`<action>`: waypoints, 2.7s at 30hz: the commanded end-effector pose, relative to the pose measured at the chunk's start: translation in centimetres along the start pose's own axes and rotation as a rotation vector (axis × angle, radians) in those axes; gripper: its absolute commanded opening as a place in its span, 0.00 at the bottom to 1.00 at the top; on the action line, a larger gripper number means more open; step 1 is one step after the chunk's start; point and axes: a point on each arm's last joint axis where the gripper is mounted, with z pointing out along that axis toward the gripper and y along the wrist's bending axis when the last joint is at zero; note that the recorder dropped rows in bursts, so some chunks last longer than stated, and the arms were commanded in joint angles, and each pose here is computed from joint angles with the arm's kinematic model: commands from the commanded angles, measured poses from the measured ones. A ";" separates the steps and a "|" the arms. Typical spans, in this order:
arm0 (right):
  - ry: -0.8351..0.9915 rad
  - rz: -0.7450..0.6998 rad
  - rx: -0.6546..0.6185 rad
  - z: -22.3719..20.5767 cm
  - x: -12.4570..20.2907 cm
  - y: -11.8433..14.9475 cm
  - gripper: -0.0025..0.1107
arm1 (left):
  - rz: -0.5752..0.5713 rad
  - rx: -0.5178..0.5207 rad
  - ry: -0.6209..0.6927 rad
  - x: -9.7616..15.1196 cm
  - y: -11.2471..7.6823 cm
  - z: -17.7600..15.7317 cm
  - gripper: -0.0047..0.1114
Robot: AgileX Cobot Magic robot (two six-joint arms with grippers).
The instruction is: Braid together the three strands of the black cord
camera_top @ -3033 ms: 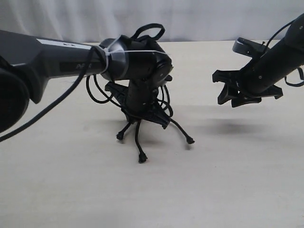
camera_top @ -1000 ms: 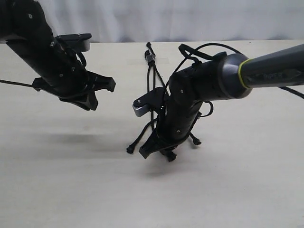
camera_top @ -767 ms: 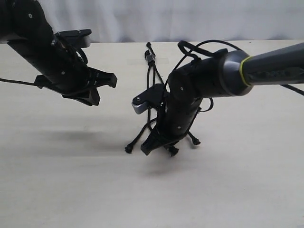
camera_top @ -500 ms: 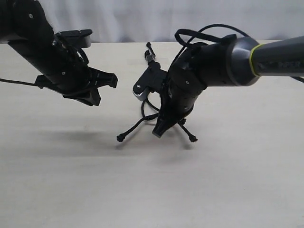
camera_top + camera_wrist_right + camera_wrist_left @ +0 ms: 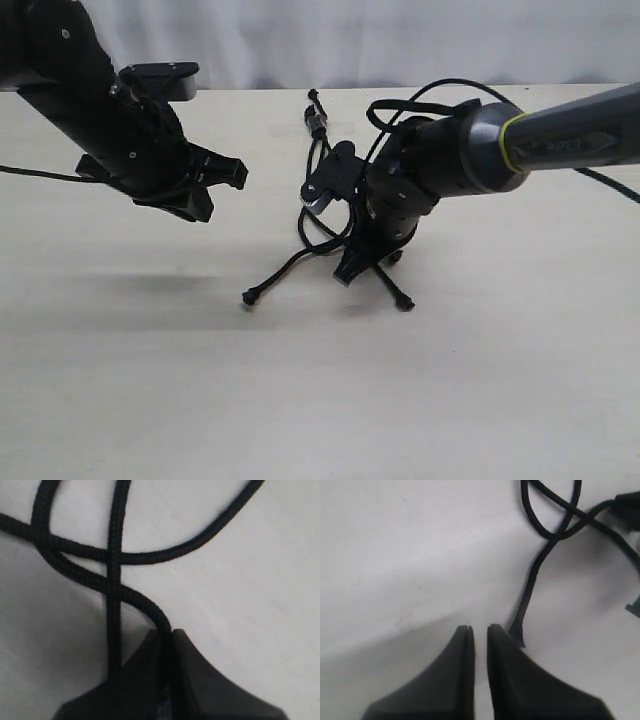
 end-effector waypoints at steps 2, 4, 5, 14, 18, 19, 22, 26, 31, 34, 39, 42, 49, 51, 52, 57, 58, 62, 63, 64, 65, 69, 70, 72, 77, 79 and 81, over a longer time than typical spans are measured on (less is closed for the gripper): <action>0.045 0.099 -0.059 0.6 0.6 0.6 0.06 | -0.028 -0.001 0.002 0.6 0.5 2.0 0.12; 0.061 0.111 -0.068 0.7 0.9 0.8 0.06 | -0.046 0.012 0.025 0.9 0.3 3.0 0.12; 0.076 0.116 -0.077 0.7 1.2 0.9 0.06 | -0.038 0.011 0.031 1.0 0.0 3.5 0.12; 0.125 0.180 -0.310 -1.1 3.0 3.2 0.06 | -0.080 -0.015 0.031 1.8 -1.9 9.7 0.12; 0.148 0.201 -0.325 -1.2 4.1 3.7 0.06 | -0.097 -0.008 0.088 2.7 -2.8 10.5 0.12; 0.141 0.207 -0.325 -1.0 4.3 3.8 0.06 | -0.086 0.001 0.091 2.9 -3.6 10.6 0.12; 0.132 0.232 -0.334 -1.0 4.2 3.9 0.06 | -0.089 0.019 0.100 3.9 -5.6 11.0 0.12; 0.139 0.261 -0.333 -1.0 4.2 3.9 0.07 | -0.112 0.032 0.089 4.3 -6.8 11.1 0.12; 0.133 0.287 -0.330 -1.5 4.1 3.7 0.24 | -0.122 0.031 0.103 4.3 -6.7 10.8 0.12; 0.108 0.291 -0.327 -2.7 3.8 3.3 0.34 | -0.124 0.039 0.081 3.7 -6.4 9.4 0.12; 0.097 0.381 -0.309 -5.6 4.7 -0.4 0.38 | -0.094 0.007 0.028 2.2 -4.2 4.8 0.12; 0.143 0.457 -0.302 -7.6 6.4 -3.3 0.38 | -0.094 -0.045 0.013 1.6 -1.6 0.9 0.12; 0.098 0.573 -0.269 -13.3 10.0 -5.2 0.06 | -0.099 -0.157 0.024 4.4 2.2 -7.4 0.12; 0.064 0.610 -0.257 -15.0 11.3 -4.7 0.06 | -0.066 -0.156 0.031 5.9 1.9 -9.1 0.12; 0.044 0.625 -0.251 -15.8 12.0 -4.4 0.06 | -0.052 -0.149 0.010 7.0 1.7 -10.2 0.12; -0.093 0.668 -0.214 -19.4 15.1 -3.2 0.06 | -0.021 -0.114 -0.247 11.2 1.2 -14.9 0.12; -0.131 0.670 -0.205 -20.2 15.7 -3.0 0.06 | -0.011 -0.102 -0.343 12.3 1.1 -16.3 0.12; -0.324 0.685 -0.153 -22.7 17.8 -2.2 0.06 | 0.005 -0.063 -0.591 15.9 1.0 -18.9 0.12; -0.378 0.688 -0.138 -23.1 18.4 -1.9 0.06 | 0.011 -0.052 -0.646 16.7 1.0 -19.4 0.12; -0.429 0.691 -0.124 -23.5 19.0 -1.6 0.06 | 0.015 -0.042 -0.696 17.5 1.0 -19.6 0.12; -0.462 0.693 -0.114 -23.5 19.6 -1.3 0.06 | 0.020 -0.035 -0.739 18.1 1.1 -19.9 0.12; -0.619 0.695 -0.064 -24.1 21.7 -0.2 0.06 | 0.054 -0.056 -0.839 20.3 1.6 -19.9 0.12; -0.660 0.697 -0.053 -24.2 22.1 0.0 0.06 | 0.064 -0.067 -0.854 20.7 1.7 -19.9 0.12; -0.739 0.700 -0.029 -24.4 22.7 0.3 0.06 | 0.084 -0.093 -0.876 21.3 2.0 -19.9 0.12; -0.831 0.700 -0.008 -25.4 23.9 0.9 0.06 | 0.093 -0.108 -0.882 21.9 2.1 -20.2 0.12; -0.862 0.699 0.000 -25.9 24.2 1.0 0.06 | 0.093 -0.108 -0.882 21.9 2.1 -20.2 0.12; -0.892 0.698 0.007 -26.3 24.5 1.1 0.06 | 0.093 -0.108 -0.882 21.9 2.1 -20.2 0.12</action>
